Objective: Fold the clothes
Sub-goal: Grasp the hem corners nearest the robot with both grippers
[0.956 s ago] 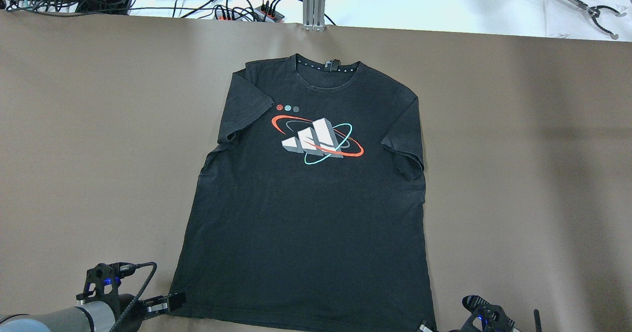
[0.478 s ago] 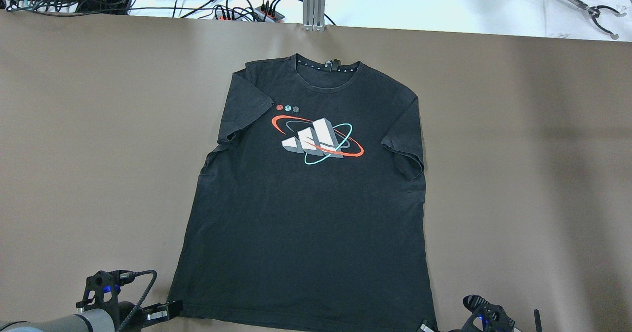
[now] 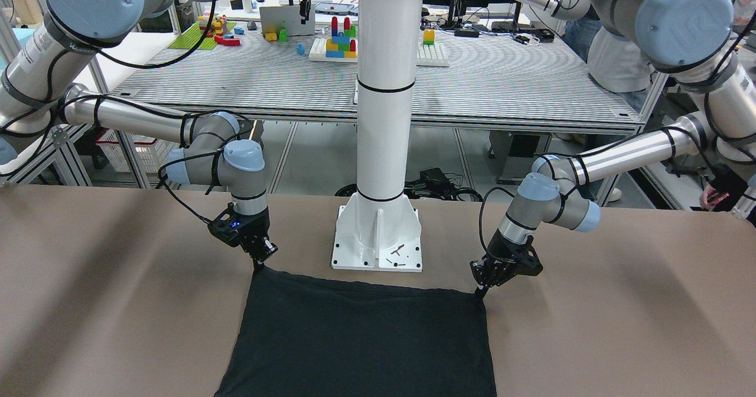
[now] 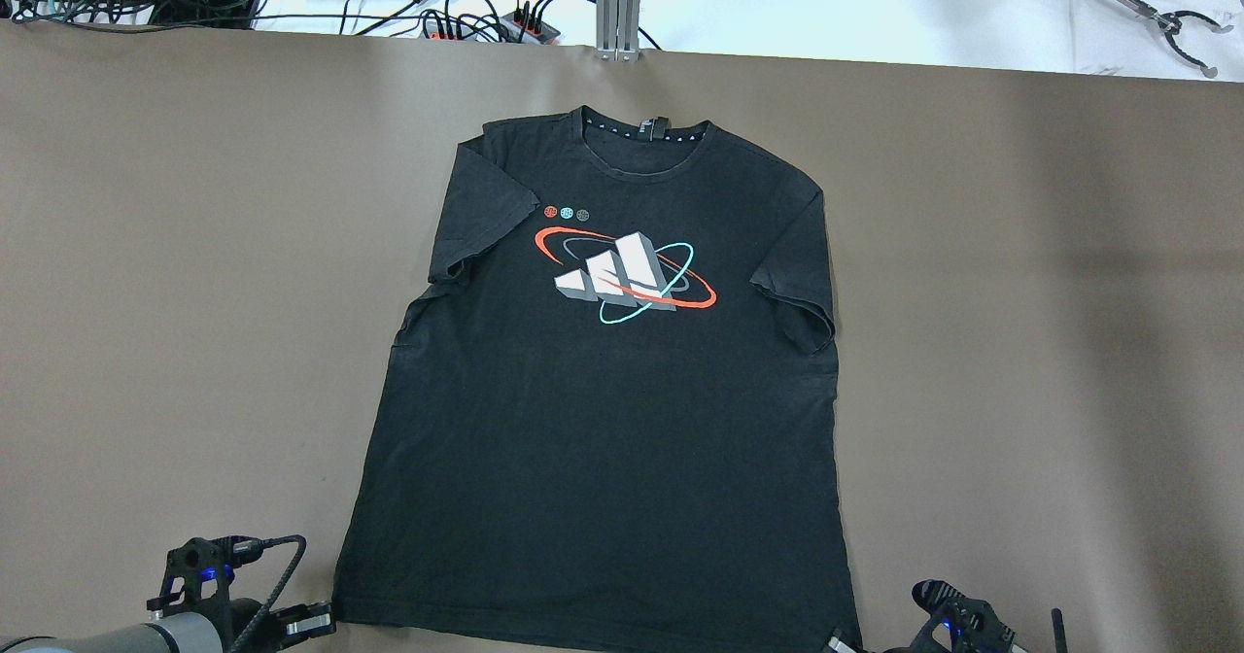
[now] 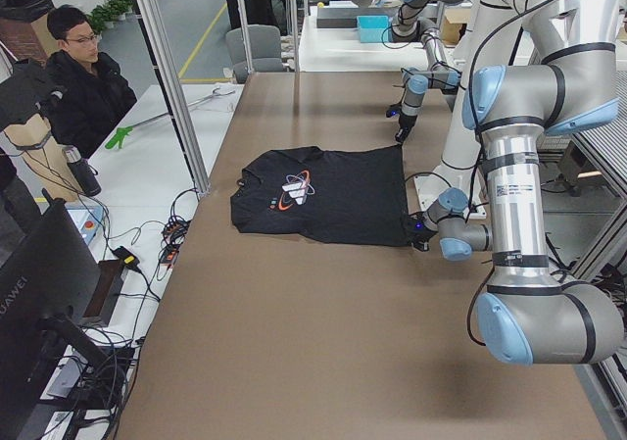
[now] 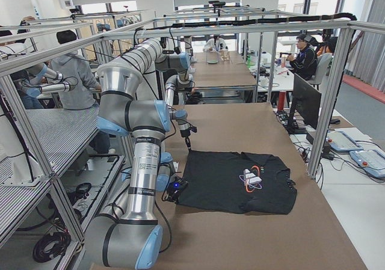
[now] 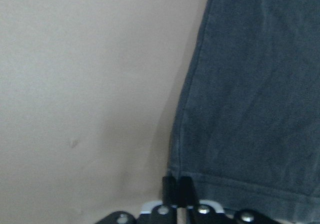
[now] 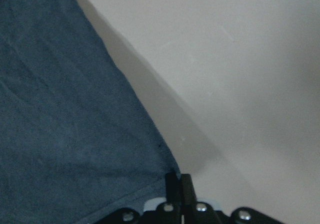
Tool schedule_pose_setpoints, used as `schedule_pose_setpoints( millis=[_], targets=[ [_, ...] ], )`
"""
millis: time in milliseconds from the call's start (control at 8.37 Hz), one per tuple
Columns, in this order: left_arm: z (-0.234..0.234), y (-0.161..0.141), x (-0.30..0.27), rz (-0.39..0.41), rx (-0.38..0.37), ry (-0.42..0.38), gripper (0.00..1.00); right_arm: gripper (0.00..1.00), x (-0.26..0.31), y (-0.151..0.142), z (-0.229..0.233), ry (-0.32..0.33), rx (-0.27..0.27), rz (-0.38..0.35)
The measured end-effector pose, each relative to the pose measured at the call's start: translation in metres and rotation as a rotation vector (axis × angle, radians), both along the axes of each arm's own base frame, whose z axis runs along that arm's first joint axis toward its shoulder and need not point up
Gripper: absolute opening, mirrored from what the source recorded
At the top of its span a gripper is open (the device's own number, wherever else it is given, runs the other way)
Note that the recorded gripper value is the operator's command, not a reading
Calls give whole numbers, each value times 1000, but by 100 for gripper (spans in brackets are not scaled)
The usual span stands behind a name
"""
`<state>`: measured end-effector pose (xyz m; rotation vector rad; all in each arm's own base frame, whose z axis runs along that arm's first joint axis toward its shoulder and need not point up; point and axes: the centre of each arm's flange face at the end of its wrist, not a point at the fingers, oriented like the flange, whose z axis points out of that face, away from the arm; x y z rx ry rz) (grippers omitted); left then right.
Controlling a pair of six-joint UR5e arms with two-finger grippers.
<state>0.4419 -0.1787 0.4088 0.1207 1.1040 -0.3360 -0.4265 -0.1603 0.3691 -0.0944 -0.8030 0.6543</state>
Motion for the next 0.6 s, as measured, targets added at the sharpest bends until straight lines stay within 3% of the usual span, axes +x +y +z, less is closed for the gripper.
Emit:
schedule_pose_setpoints(
  millis=[598],
  targets=[
    [-33, 23, -36, 38, 1, 58, 0, 0, 17, 3, -4, -8, -3, -25]
  ],
)
